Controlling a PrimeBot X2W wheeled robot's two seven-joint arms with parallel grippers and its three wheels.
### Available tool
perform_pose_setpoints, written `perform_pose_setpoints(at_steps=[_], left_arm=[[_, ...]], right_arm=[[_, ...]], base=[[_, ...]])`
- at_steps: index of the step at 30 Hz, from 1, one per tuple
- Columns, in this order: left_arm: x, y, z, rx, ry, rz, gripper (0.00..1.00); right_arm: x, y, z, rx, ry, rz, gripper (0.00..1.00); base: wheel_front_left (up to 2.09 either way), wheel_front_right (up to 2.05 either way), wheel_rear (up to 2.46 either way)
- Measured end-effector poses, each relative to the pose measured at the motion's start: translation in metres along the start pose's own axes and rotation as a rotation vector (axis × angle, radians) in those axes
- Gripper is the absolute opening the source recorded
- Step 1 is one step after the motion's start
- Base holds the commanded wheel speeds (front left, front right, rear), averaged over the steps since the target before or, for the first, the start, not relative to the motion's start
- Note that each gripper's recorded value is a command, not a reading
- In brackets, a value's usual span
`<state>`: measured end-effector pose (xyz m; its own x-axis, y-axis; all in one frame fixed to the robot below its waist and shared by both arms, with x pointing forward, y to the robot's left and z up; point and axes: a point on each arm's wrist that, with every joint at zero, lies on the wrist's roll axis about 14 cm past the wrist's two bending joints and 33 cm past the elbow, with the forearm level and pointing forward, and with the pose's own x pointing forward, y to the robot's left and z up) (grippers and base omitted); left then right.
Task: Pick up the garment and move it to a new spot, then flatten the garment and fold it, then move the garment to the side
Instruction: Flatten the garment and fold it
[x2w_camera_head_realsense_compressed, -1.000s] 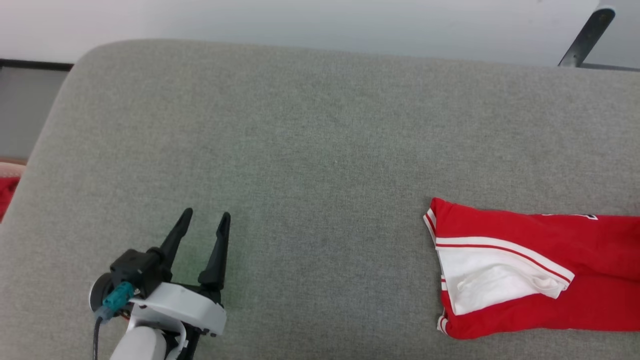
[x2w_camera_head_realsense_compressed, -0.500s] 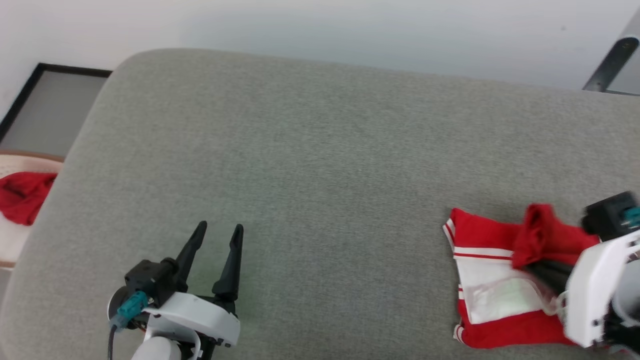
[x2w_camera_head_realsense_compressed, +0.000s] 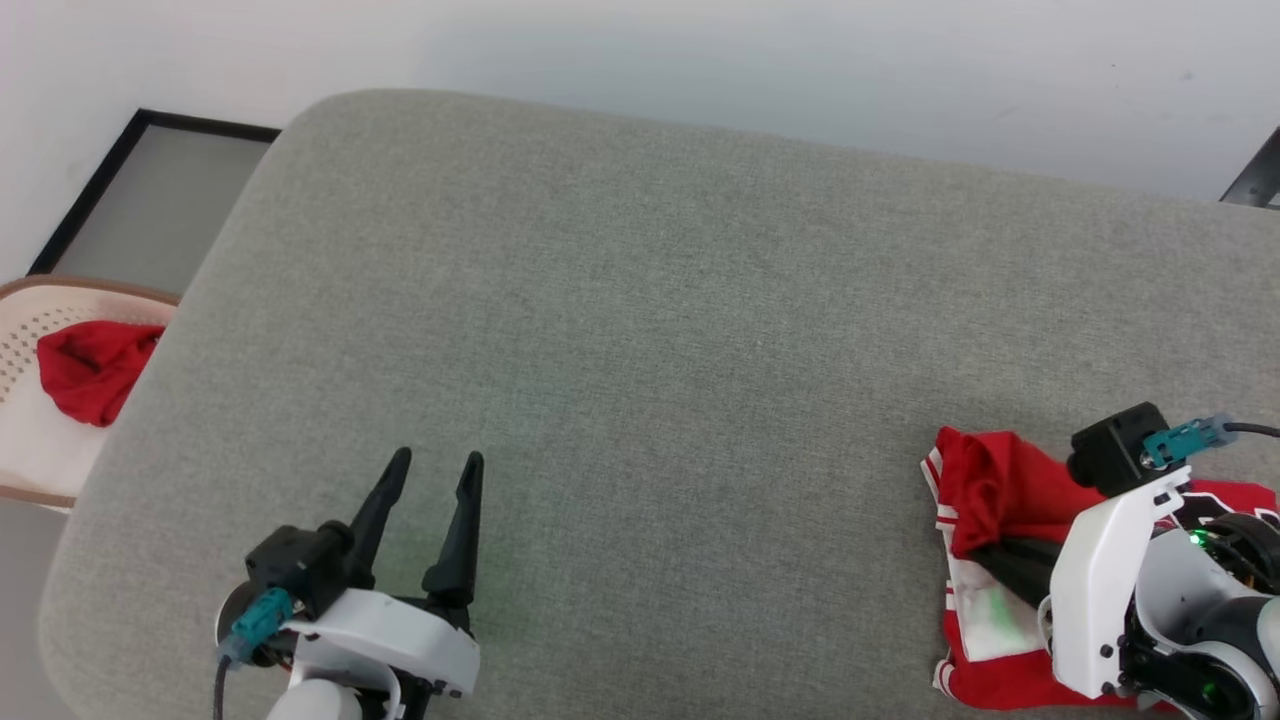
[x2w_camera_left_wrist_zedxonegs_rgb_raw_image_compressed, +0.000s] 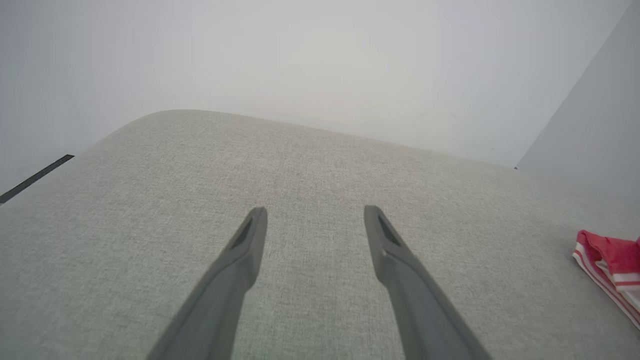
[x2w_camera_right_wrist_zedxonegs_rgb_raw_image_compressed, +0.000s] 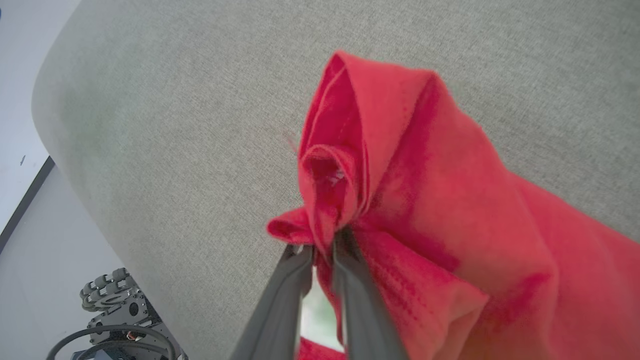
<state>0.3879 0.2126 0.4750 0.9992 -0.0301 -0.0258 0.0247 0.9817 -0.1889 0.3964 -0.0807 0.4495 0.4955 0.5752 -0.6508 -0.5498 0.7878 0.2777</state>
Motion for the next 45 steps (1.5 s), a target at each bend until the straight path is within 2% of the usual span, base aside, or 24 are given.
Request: perform_pose_setpoints(at_steps=[1,2,8,13,21,27,36,45], left_arm=[[-0.001,0.000,-0.001,-0.001,0.001,0.001,1.00],[-0.001,0.000,-0.002,-0.003,0.004,0.001,1.00],[0.003,-0.009,0.000,-0.001,-0.002,-0.028,1.00],[0.008,-0.018,0.003,0.006,-0.008,-0.064,1.00],[0.016,-0.032,0.004,0.010,-0.009,-0.112,1.00],[0.022,-0.040,0.003,0.018,-0.002,-0.139,1.00],[0.020,-0.042,0.008,0.060,-0.008,-0.149,1.00],[-0.003,-0.022,0.014,0.095,-0.027,-0.091,1.00]], right_arm=[[0.000,0.001,-0.001,0.000,0.002,0.001,0.91],[0.000,0.002,-0.001,0.002,-0.002,0.003,1.00],[-0.010,-0.001,0.011,0.010,-0.070,-0.008,1.00],[-0.032,-0.024,0.024,0.029,-0.155,-0.084,1.00],[-0.085,-0.090,0.035,0.059,-0.340,-0.319,1.00],[-0.125,-0.132,0.022,0.071,-0.446,-0.502,1.00],[-0.157,-0.138,0.004,0.110,-0.595,-0.585,1.00],[-0.184,-0.126,0.000,0.073,-0.719,-0.626,1.00]], base=[[0.00,0.00,0.00],[0.00,0.00,0.00],[0.00,0.00,0.00],[0.00,0.00,0.00],[0.00,0.00,0.00],[0.00,0.00,0.00],[0.00,0.00,0.00],[0.00,0.00,0.00]])
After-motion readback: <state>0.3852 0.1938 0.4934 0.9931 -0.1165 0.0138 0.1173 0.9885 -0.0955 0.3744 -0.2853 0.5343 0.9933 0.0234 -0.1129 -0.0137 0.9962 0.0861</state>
